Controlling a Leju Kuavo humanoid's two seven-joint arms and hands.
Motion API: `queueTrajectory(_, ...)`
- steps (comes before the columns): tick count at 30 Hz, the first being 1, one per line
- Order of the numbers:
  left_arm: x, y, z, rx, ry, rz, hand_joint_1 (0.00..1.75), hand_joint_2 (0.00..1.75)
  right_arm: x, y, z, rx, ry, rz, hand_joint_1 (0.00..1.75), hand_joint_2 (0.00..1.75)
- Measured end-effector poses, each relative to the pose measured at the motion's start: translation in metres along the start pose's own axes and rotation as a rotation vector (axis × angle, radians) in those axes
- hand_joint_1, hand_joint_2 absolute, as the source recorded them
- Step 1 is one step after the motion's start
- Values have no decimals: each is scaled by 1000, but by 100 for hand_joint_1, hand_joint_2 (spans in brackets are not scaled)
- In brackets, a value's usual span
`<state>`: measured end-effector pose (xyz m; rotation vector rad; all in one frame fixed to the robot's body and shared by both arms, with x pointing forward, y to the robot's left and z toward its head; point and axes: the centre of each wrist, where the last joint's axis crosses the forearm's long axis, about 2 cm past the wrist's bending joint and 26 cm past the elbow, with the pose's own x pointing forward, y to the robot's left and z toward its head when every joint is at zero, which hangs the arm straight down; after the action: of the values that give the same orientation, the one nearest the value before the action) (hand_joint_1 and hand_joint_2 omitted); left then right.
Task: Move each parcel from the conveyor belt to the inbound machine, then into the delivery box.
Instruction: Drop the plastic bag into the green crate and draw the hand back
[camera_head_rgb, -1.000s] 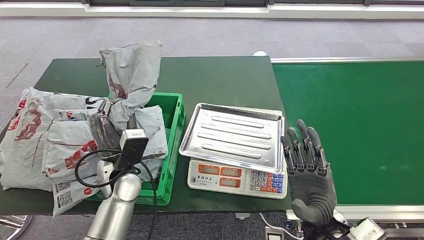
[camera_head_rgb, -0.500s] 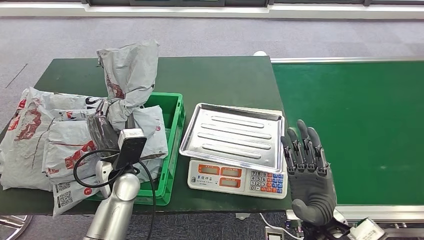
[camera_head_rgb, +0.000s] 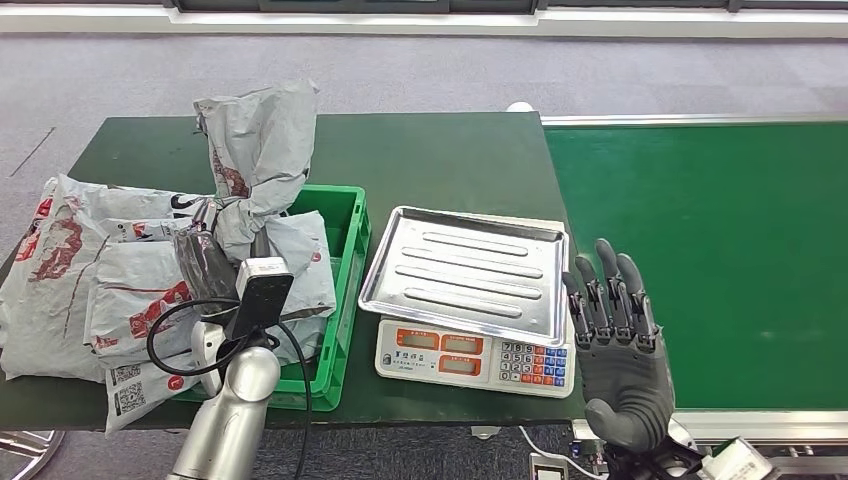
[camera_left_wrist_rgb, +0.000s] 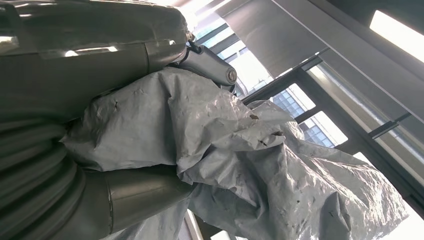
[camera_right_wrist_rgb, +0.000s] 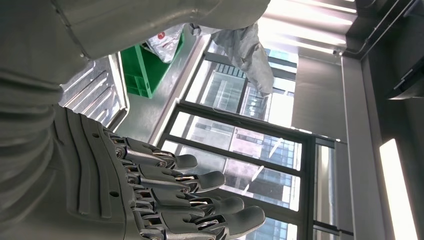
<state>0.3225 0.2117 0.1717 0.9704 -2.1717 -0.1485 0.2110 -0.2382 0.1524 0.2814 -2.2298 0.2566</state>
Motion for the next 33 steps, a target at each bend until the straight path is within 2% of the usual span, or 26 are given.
queueTrajectory(33,0,0,0,0,0,0,175,175,0,0,0,0,0,0,0,175)
